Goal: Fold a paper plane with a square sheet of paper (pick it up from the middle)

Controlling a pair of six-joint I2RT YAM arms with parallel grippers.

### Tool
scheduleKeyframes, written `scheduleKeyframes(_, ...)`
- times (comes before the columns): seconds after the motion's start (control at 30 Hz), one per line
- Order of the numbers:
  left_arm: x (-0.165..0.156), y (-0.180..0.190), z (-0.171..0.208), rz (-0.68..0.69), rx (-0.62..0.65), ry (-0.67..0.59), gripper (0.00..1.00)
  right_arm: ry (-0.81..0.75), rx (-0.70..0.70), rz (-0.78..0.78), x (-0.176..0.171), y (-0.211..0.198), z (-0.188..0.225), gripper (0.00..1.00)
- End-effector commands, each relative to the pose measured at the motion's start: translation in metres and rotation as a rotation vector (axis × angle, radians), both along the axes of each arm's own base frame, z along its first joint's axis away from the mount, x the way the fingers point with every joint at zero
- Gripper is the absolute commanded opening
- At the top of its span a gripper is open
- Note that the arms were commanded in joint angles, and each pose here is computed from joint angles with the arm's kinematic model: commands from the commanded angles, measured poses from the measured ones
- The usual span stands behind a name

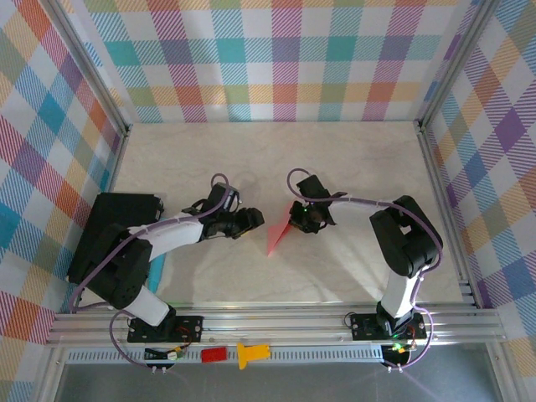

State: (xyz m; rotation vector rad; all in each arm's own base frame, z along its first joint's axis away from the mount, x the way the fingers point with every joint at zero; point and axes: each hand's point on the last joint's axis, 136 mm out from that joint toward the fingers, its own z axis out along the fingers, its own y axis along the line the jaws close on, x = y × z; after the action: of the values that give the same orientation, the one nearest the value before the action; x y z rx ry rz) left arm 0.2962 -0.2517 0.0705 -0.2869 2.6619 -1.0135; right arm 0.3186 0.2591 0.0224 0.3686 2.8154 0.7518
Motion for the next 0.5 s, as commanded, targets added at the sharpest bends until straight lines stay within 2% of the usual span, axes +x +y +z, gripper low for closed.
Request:
scheduleKeyframes(0.0, -0.002, -0.023, 0.006, -0.036, -0.099, -0.006, 0.49, -0.024, 0.050, 0.005, 0.000, 0.000, 0.011, 0.26)
scheduleKeyframes(0.1, -0.002, -0.031, 0.002, -0.048, -0.110, 0.003, 0.44, -0.053, 0.080, -0.002, -0.001, -0.006, 0.021, 0.32)
scheduleKeyframes(0.23, -0.002, -0.036, 0.005, -0.057, -0.120, -0.006, 0.42, -0.085, 0.111, -0.023, -0.007, -0.020, 0.035, 0.40)
scheduleKeyframes(0.47, -0.009, -0.041, 0.008, -0.058, -0.137, -0.011, 0.38, -0.091, 0.147, -0.072, -0.027, -0.049, 0.035, 0.45)
